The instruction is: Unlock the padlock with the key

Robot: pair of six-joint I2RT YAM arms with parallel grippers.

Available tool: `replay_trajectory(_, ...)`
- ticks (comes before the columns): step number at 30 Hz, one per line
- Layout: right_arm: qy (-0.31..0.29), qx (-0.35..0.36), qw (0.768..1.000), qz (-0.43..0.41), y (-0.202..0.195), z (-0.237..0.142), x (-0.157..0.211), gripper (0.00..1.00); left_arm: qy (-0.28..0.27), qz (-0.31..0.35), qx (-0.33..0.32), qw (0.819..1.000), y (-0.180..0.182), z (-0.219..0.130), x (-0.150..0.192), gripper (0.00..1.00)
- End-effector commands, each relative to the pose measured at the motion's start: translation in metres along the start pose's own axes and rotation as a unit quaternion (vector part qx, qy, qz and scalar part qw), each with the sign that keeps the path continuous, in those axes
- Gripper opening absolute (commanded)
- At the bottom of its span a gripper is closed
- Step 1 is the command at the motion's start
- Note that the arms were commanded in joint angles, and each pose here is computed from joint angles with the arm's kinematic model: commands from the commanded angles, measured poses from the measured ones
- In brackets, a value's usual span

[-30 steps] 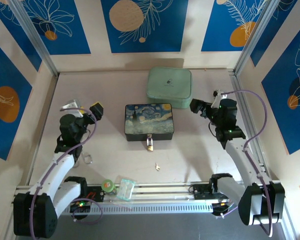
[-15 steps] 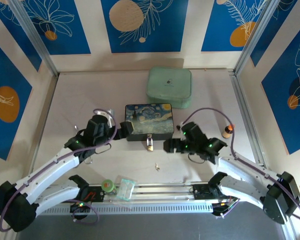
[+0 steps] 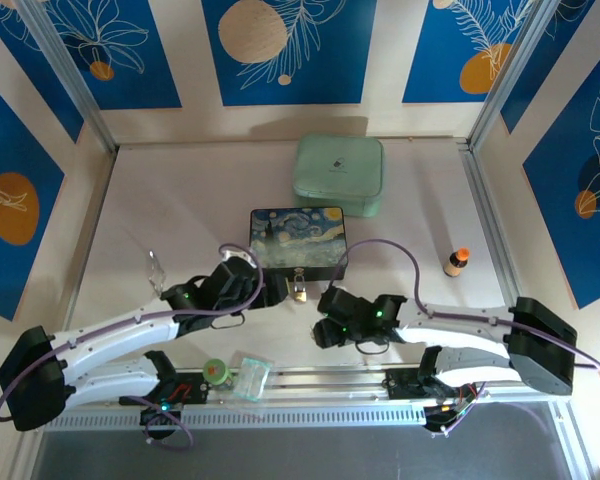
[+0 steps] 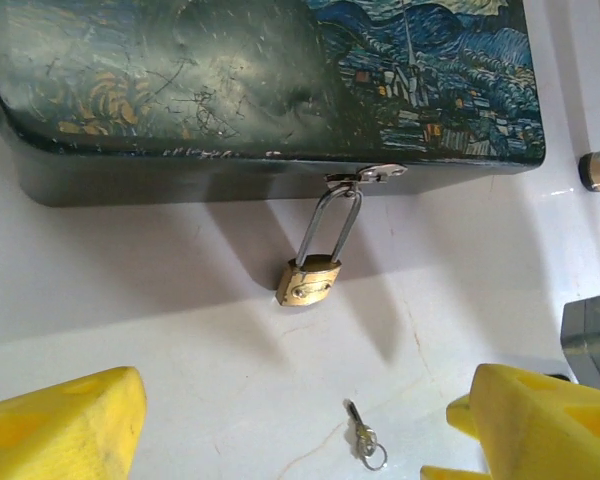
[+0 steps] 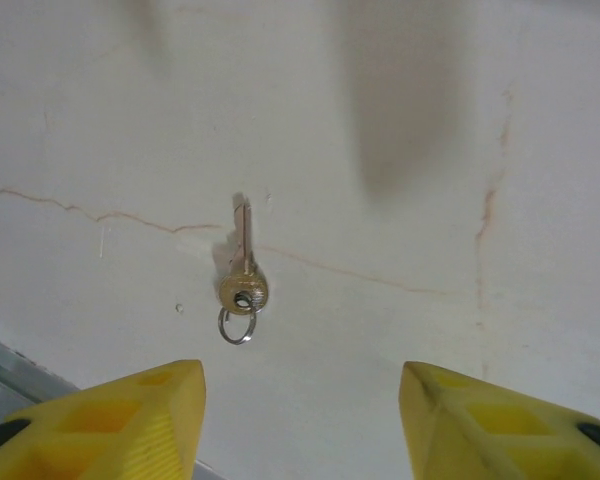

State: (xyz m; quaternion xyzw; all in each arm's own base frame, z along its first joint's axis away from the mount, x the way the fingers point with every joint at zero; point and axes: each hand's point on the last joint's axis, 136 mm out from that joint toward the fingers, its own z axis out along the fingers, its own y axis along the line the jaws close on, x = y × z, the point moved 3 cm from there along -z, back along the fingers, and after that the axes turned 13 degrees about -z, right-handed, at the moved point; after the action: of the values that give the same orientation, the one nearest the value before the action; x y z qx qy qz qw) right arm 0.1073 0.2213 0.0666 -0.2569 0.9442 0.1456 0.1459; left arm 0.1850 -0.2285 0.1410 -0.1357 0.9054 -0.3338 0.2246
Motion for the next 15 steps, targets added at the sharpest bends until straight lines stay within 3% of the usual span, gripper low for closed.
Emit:
replay_trajectory(1, -0.021, -0.002, 1.0, -0.004, 0.015, 0.0, -0.018, 0.49, -0.024, -0.027, 0.006, 0.999, 0.003, -0.002, -0.003, 0.82)
replay_trajectory(15, 0.03, 0.049, 0.998, -0.021, 0.024, 0.018, -0.017, 0.39, -0.027, -0.031, 0.0, 0.999, 0.01, -0.003, -0.002, 0.82)
